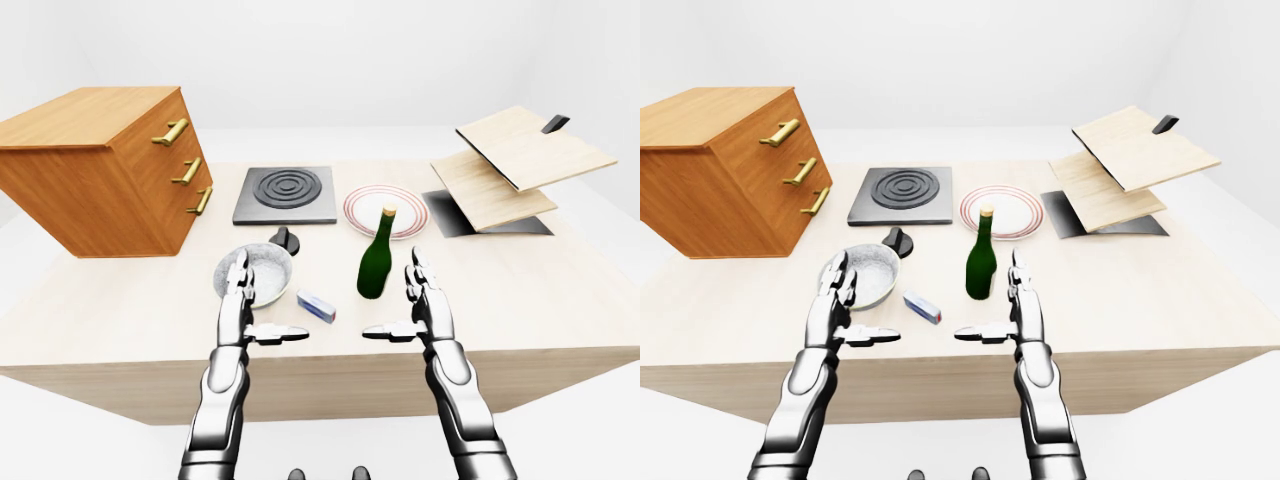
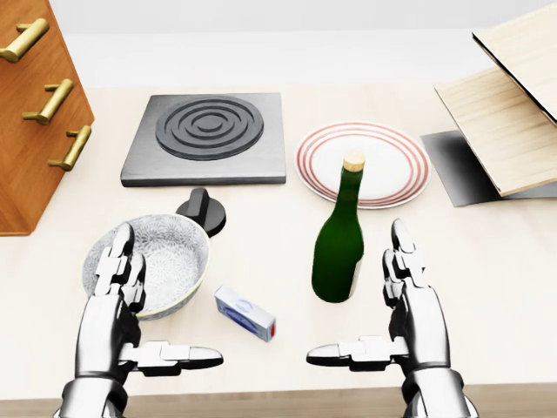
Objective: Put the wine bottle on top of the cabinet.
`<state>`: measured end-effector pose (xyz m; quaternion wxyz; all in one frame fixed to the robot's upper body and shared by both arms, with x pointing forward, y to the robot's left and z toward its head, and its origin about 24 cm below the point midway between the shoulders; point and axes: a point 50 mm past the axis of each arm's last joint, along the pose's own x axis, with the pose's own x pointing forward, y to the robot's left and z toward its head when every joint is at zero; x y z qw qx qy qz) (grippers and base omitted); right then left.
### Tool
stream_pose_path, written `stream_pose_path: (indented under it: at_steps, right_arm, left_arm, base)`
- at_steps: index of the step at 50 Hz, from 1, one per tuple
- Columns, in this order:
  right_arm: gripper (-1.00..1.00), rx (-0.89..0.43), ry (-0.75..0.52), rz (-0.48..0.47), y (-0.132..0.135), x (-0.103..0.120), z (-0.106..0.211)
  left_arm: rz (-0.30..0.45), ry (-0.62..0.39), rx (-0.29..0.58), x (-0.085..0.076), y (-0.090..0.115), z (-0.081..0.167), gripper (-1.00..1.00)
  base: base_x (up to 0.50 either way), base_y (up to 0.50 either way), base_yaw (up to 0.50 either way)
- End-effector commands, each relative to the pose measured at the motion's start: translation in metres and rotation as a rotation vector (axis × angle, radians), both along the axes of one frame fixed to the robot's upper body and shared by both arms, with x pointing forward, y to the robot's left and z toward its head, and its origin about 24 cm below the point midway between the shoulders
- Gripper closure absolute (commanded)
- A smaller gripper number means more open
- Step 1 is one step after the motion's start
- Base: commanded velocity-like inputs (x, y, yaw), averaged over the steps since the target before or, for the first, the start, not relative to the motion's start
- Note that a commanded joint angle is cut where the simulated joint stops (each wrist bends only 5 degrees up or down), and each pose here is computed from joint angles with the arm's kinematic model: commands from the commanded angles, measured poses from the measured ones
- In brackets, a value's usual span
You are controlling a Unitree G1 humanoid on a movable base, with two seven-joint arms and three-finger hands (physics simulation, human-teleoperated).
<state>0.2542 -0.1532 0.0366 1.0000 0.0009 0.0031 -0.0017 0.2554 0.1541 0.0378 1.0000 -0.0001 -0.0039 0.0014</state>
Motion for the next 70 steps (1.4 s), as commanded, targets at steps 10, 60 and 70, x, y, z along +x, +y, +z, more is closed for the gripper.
stream_pose_path:
  at_steps: [10,60,70]
  right_arm:
    - [-1.0,-0.007,-0.062,-0.001,-0.012,-0.011,0.029]
    - [-1.0,0.15,-0.733,0.12,-0.023,-0.096,0.223]
    - [-1.0,0.146,-0.698,0.156,-0.019,-0.095,0.221]
  left_arm:
    - [0.007,-0.071,-0.007,-0.008,0.012,0.034,-1.0]
    - [0.052,-1.2,-0.228,-0.124,0.06,0.261,-1.0]
    - [0.049,-1.191,-0.239,-0.124,0.06,0.262,-1.0]
  base:
    - [0.0,0.0,0.0]
    - [0.0,0.0,0.0]
    - [0.03,0.0,0.0]
